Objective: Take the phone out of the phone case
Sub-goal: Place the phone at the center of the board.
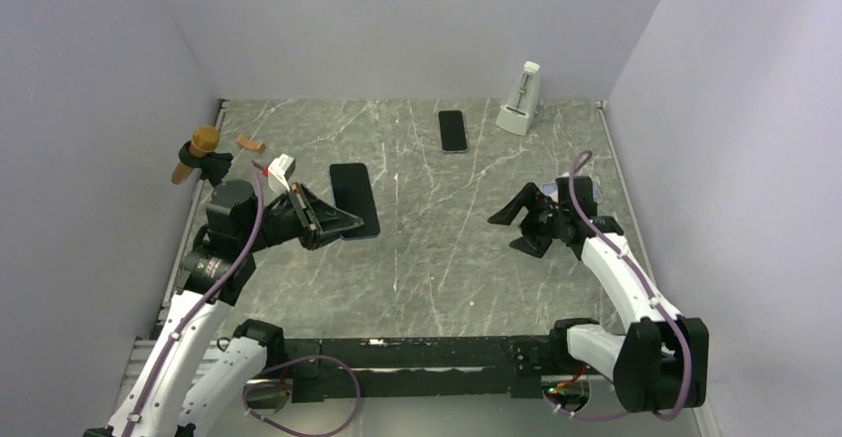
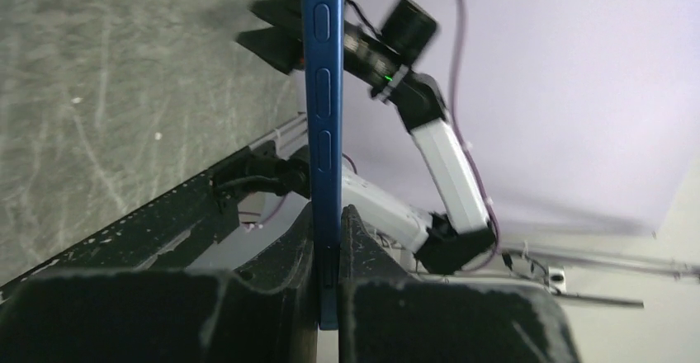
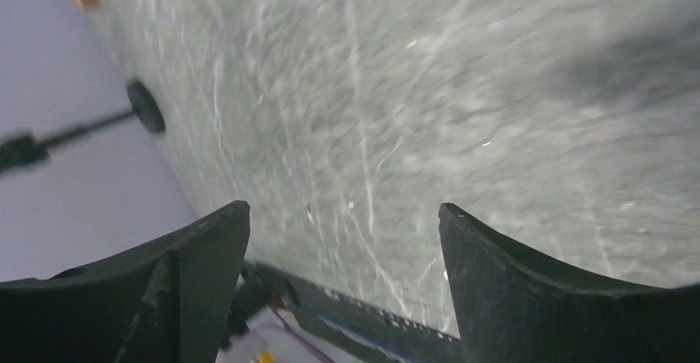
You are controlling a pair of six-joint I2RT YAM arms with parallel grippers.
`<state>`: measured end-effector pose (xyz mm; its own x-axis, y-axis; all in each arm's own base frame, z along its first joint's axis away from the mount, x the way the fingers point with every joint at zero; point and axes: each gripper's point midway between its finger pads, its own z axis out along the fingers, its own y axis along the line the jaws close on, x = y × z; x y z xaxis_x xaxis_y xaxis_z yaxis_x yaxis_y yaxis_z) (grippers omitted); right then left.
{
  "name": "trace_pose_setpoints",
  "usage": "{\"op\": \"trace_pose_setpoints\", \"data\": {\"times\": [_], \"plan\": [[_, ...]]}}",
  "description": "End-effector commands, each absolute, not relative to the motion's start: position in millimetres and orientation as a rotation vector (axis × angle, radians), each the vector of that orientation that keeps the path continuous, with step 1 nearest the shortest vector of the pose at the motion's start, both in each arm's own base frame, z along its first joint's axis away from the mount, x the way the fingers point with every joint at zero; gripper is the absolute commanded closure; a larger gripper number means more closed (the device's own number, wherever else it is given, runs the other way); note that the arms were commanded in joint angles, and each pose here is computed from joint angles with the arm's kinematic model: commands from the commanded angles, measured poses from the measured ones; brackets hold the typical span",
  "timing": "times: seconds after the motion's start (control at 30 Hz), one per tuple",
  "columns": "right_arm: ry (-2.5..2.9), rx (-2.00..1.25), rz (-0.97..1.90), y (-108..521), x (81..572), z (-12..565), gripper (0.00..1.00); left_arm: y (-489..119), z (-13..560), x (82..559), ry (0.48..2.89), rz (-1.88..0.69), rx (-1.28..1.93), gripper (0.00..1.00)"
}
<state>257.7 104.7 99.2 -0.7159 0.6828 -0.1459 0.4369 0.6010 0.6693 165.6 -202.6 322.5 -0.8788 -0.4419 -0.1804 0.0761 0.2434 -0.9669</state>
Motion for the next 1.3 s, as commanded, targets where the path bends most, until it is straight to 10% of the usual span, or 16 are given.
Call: {"op": "trace_pose_setpoints", "data": {"times": [0.0, 0.83, 1.27], "plan": [[2.550, 0.528, 0.923, 133, 229, 131, 0.13, -198, 295, 195, 2.028, -1.625, -0.603, 1.00], [2.582, 0.155, 0.929, 141, 185, 169, 0.12, -110, 107, 395, 1.280, -0.985, -1.684, 0.99], [2.584, 0.181, 0.850, 134, 205, 172, 0.11, -117, 62, 405, 1.528, -0.867, -1.799, 0.34]]}}
